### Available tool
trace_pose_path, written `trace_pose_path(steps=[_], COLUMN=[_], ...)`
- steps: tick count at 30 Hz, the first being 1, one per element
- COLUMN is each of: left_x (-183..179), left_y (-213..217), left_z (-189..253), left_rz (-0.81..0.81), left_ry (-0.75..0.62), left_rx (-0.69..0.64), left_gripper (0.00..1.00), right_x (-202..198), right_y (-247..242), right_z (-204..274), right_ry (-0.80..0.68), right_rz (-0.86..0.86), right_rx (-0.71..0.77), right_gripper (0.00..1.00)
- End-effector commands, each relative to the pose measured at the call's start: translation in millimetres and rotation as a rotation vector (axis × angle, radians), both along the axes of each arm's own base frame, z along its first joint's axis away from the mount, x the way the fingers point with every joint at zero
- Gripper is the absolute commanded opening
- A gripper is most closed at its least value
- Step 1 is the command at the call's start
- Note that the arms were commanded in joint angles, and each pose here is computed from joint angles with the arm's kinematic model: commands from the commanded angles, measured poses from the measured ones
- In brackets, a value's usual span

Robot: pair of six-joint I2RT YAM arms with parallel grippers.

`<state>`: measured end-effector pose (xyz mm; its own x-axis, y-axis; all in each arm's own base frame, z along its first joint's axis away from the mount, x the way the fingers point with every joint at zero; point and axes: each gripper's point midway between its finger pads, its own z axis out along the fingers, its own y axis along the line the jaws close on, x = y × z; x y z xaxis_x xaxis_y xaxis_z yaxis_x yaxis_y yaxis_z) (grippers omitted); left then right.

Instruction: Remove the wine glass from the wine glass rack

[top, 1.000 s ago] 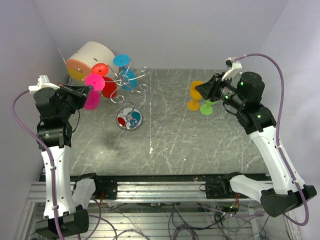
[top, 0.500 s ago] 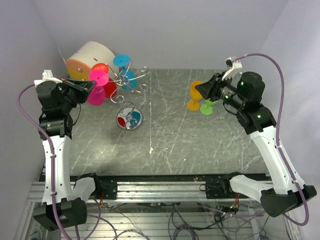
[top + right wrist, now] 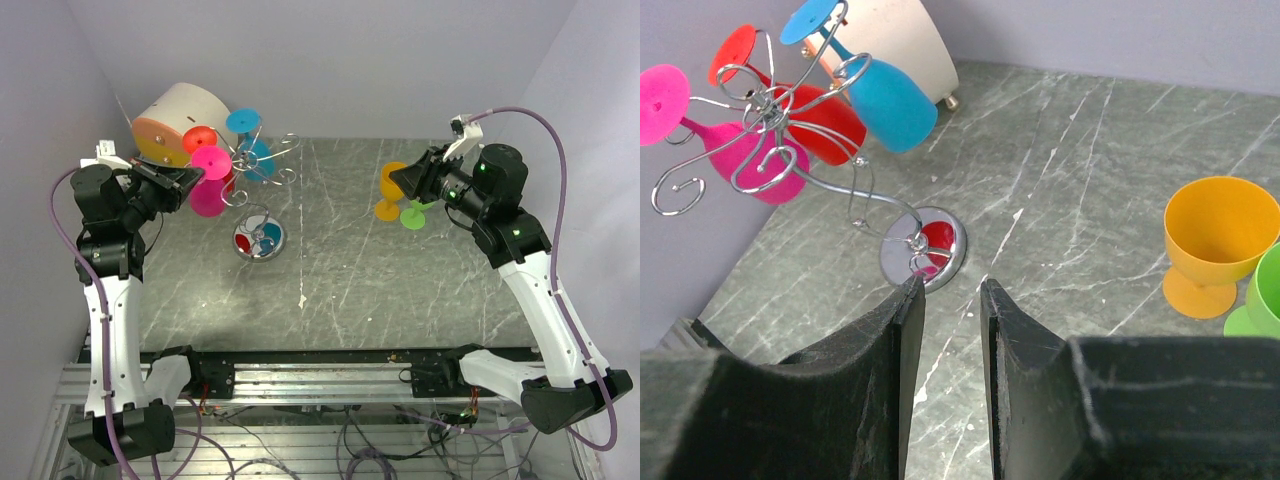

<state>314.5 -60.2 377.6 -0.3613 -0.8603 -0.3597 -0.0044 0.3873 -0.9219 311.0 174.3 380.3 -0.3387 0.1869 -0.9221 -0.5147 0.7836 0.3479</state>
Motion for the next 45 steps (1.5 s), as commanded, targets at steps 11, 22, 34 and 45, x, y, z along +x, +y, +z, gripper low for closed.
trace_pose_path(steps=[11,22,34,45], left_x=[-41,-63,-101,-136], left_y=[-10,-6,-12,-43], left_z=[49,83,151,224], left_rz=[-0.025,0.036,0.061,-0.265], left_ry=[-0.084,-0.154,-0.344,-0.777], left_rx=[0.020,0.063,0.070,-0.286], left_gripper=[0.07,0.07,0.07,0.07], right_x=[-2,-1,-6,-67], right_y=[-2,0,14,75], right_z=[1,-1,5,88], right_ry=[-0.012,0.000,-0.016,-0.204], right_rz=[-0.009,-0.001,0.081,0.657], right_rx=[0.004,0.005,0.050,0.339], right_gripper=[0.29,0.29,0.29,0.38])
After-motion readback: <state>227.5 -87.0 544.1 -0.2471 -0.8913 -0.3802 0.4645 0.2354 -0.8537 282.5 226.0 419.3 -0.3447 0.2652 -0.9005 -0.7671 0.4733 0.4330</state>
